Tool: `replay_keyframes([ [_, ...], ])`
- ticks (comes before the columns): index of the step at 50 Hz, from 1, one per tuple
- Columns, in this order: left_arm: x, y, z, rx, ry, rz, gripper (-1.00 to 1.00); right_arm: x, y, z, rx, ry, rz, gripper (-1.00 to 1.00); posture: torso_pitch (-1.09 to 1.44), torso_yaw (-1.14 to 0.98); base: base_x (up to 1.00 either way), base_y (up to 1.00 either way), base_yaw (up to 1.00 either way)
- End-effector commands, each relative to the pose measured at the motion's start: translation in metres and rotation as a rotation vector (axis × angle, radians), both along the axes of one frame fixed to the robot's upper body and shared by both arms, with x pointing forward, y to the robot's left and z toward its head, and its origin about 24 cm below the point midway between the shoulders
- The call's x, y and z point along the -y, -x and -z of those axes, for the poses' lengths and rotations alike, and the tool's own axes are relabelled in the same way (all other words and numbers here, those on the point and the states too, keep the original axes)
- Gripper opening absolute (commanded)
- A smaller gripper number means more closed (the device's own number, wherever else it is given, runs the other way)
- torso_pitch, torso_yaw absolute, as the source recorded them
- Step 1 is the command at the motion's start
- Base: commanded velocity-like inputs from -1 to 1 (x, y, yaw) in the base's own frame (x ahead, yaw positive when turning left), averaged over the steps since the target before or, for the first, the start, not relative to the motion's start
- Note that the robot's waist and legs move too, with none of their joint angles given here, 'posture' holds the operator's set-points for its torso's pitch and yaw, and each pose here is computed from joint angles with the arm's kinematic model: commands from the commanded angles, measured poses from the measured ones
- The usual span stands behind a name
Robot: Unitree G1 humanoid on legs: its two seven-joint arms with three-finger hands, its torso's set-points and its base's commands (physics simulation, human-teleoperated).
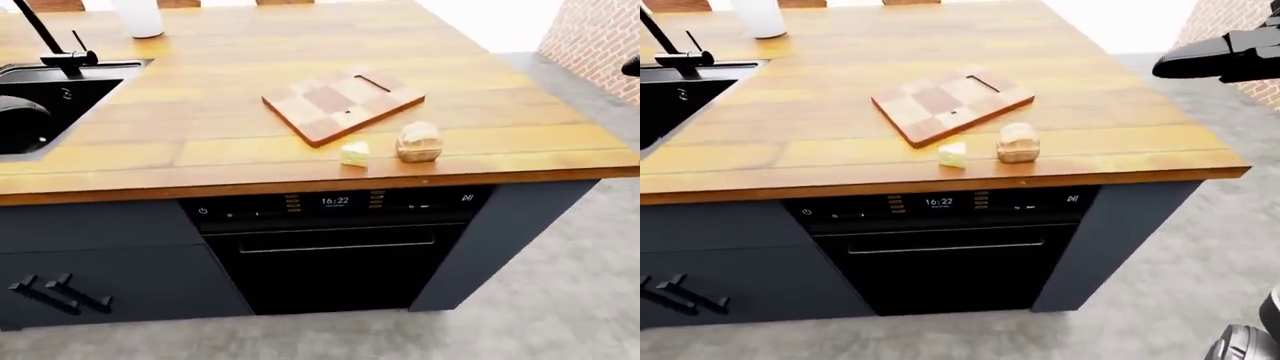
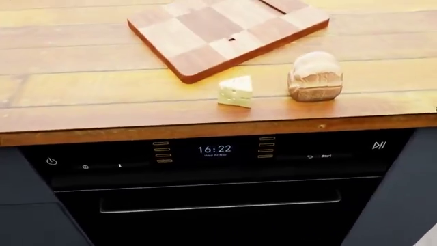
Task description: Place the bread and cheese on the cutting board.
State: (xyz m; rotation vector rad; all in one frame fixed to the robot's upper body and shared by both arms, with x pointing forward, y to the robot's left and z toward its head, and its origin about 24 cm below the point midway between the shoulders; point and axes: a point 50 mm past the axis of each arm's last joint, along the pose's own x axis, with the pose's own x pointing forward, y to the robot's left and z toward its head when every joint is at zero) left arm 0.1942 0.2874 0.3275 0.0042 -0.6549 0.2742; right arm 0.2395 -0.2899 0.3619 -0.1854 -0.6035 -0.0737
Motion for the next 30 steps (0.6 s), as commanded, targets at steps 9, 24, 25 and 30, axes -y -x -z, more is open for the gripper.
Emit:
replay_keyframes([
  [9, -0.001, 0.005, -0.013, 0.048, -0.009, -0.016, 1.00, -0.003, 0.008, -0.014, 0.061, 0.024, -0.003, 1.00, 0.00, 0.00, 0.33, -0.09, 0.00],
  [24, -0.010, 0.012, -0.021, 0.072, -0.007, -0.041, 1.00, -0.001, 0.010, -0.018, 0.074, 0.019, 0.011, 1.00, 0.00, 0.00, 0.18, -0.04, 0.00],
  [25, -0.011, 0.013, -0.022, 0.080, 0.000, -0.034, 1.00, 0.000, 0.010, -0.020, 0.078, 0.015, 0.011, 1.00, 0.00, 0.00, 0.00, 0.00, 0.00],
  [30, -0.010, 0.012, -0.025, 0.088, -0.023, -0.061, 1.00, -0.001, 0.009, -0.025, 0.079, 0.042, 0.036, 1.00, 0.00, 0.00, 0.00, 0.00, 0.00],
])
